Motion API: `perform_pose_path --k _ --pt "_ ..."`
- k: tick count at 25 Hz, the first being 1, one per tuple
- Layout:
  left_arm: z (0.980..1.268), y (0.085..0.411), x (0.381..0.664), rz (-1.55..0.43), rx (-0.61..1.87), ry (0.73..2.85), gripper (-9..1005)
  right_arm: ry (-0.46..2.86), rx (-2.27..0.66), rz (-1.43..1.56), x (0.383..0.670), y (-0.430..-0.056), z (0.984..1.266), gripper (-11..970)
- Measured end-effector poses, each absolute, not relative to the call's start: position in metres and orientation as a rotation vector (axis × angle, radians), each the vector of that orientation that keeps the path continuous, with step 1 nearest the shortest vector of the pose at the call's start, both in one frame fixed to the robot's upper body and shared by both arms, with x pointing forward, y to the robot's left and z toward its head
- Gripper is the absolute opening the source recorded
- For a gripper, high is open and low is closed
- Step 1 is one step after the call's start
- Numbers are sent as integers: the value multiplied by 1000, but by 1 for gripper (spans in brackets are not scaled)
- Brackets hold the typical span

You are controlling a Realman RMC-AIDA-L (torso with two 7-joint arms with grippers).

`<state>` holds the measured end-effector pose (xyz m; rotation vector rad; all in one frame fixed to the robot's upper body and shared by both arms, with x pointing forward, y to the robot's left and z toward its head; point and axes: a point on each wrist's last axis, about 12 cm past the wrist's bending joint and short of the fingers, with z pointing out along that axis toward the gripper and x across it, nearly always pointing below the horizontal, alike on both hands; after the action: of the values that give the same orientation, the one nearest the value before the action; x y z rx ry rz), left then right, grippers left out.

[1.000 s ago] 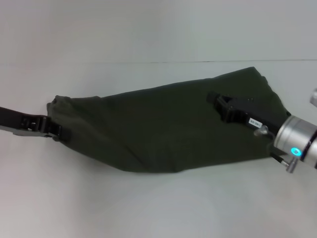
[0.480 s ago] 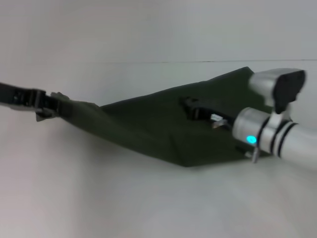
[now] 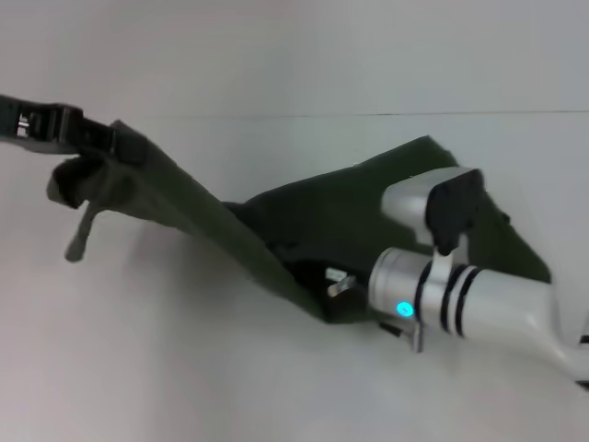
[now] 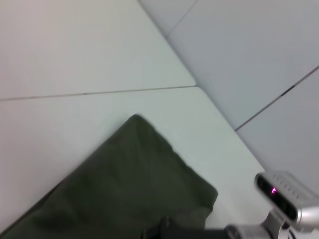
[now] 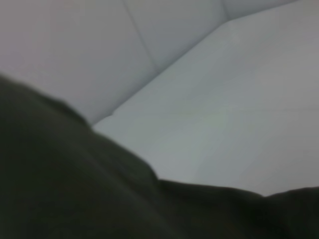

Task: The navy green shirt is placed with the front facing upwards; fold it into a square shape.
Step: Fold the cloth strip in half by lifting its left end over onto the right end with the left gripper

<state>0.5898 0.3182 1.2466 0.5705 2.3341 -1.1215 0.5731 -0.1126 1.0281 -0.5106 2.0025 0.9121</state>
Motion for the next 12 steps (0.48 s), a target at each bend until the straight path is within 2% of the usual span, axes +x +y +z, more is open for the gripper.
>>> perform_pose_path --k 12 --pt "1252 300 596 -1110 660 2342 38 1945 -698 1079 532 -56 1032 -1"
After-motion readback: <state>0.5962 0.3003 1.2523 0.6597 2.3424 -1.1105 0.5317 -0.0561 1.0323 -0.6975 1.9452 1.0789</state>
